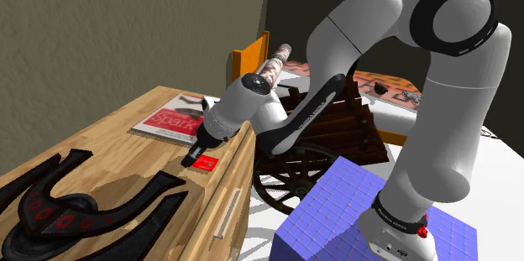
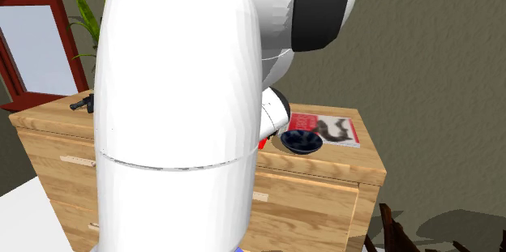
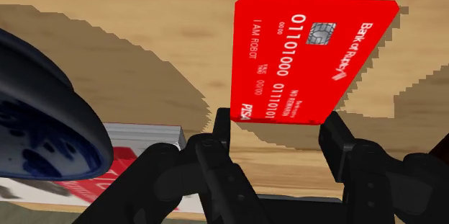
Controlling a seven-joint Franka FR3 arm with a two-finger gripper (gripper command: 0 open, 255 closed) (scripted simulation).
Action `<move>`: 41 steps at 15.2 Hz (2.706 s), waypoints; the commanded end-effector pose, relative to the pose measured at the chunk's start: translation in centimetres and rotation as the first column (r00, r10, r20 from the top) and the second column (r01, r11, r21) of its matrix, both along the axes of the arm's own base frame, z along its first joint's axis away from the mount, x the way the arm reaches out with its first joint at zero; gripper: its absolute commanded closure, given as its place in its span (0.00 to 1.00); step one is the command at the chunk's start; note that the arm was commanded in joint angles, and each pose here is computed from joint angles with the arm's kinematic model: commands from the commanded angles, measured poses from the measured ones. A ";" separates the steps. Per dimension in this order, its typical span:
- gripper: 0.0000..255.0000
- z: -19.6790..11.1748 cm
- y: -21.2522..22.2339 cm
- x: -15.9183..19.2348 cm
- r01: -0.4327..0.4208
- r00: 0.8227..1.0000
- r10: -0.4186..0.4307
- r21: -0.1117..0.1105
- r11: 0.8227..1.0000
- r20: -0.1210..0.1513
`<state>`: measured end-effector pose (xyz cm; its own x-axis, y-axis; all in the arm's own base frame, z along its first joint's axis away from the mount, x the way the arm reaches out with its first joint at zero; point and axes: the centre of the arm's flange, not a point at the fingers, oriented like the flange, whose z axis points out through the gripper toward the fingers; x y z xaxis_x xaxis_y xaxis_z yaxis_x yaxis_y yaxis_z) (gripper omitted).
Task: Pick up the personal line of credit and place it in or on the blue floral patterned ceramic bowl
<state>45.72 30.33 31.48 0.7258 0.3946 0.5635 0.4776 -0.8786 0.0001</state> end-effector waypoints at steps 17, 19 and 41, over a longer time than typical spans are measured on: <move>1.00 4.3 -0.2 0.0 0.006 1.000 -0.006 -0.012 1.000 -0.011; 1.00 5.3 -0.2 0.0 0.006 1.000 -0.006 -0.012 1.000 -0.011; 1.00 11.7 -13.2 7.6 0.006 1.000 -0.006 -0.013 1.000 -0.011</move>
